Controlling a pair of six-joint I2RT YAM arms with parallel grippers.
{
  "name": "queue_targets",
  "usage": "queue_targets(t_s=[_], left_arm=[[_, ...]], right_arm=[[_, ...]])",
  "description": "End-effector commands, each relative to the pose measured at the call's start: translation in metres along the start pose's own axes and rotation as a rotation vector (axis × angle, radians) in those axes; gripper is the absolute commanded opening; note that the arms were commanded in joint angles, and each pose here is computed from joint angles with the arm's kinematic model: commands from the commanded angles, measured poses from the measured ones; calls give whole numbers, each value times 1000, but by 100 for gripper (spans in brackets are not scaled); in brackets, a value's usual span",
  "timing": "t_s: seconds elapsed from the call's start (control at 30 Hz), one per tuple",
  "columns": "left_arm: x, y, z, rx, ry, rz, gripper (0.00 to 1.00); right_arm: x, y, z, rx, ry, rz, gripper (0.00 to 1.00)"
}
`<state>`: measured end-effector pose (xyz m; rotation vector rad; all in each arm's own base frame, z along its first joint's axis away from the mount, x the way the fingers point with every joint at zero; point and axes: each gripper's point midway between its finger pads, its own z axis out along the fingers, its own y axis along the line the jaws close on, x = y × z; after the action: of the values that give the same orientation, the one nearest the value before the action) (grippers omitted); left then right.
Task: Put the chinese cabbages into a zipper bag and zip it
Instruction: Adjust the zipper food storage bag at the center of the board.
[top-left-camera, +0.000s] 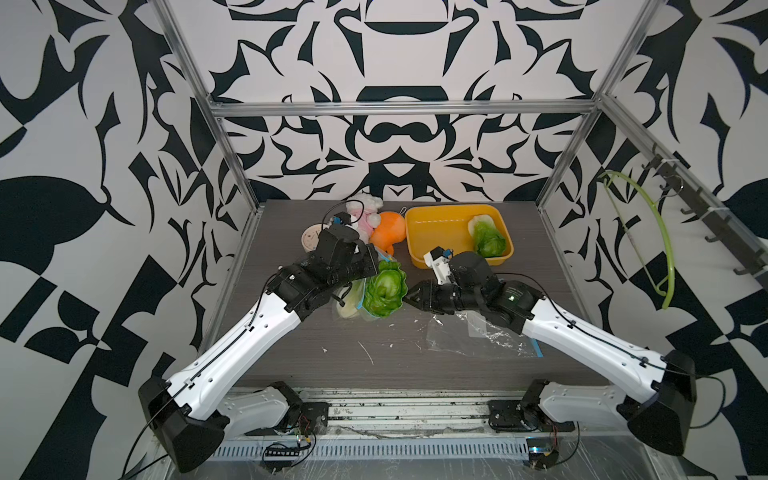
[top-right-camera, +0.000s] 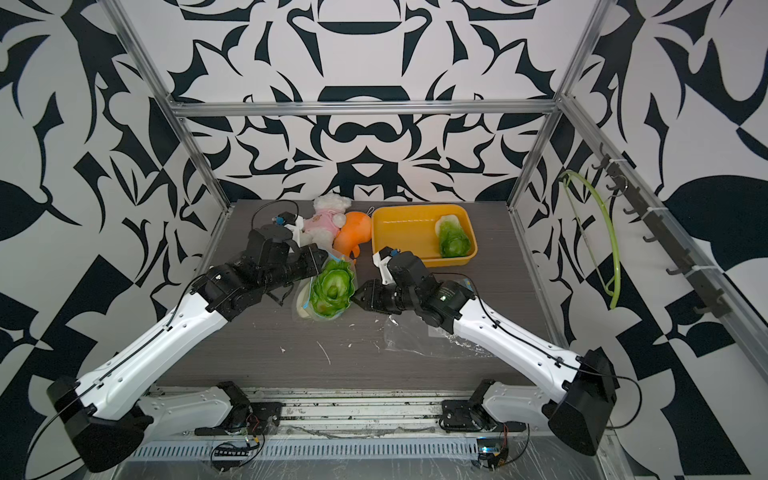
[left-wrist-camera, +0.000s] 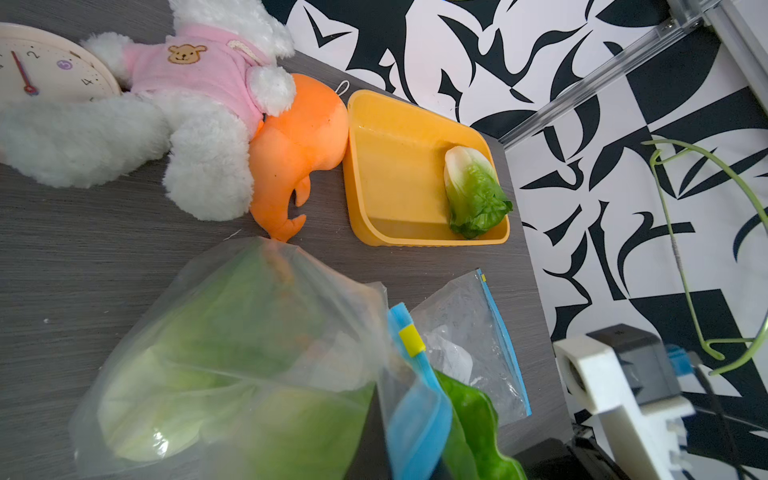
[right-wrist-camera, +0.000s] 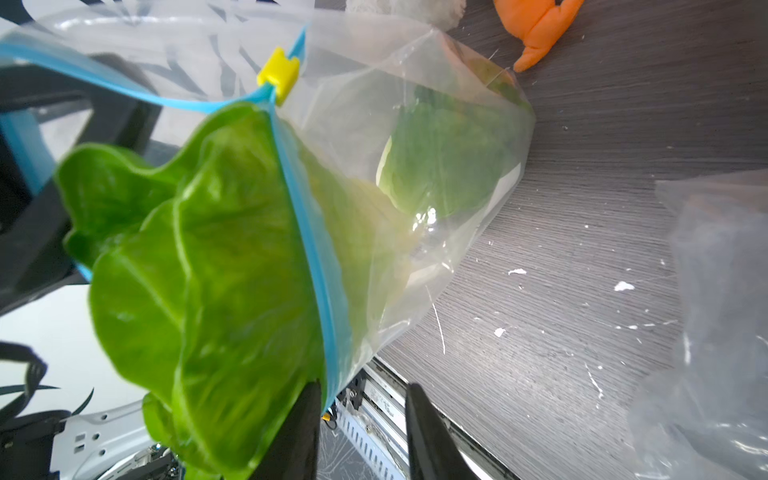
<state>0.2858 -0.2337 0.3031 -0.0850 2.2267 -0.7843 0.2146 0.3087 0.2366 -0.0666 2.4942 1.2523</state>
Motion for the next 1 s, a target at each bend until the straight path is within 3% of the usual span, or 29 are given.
queue_targets(t_s=[0.0,0.33,0.73,0.97], left_arm=[[-15,-14,-9,64,-63,-18,0],[-15,-22,-11,114,-66,-64,0],[-7,-15,-13,149,-80,-193,0],[-10,-17,-16,167,-96,-221,0]], right_arm=[[-5,16,4,-69,-19,-6,34],[-8,17,11,-82,-29,31,37],[-9,-17,21,94,-82,40,36],[-9,0,22,57,-105,13,33]])
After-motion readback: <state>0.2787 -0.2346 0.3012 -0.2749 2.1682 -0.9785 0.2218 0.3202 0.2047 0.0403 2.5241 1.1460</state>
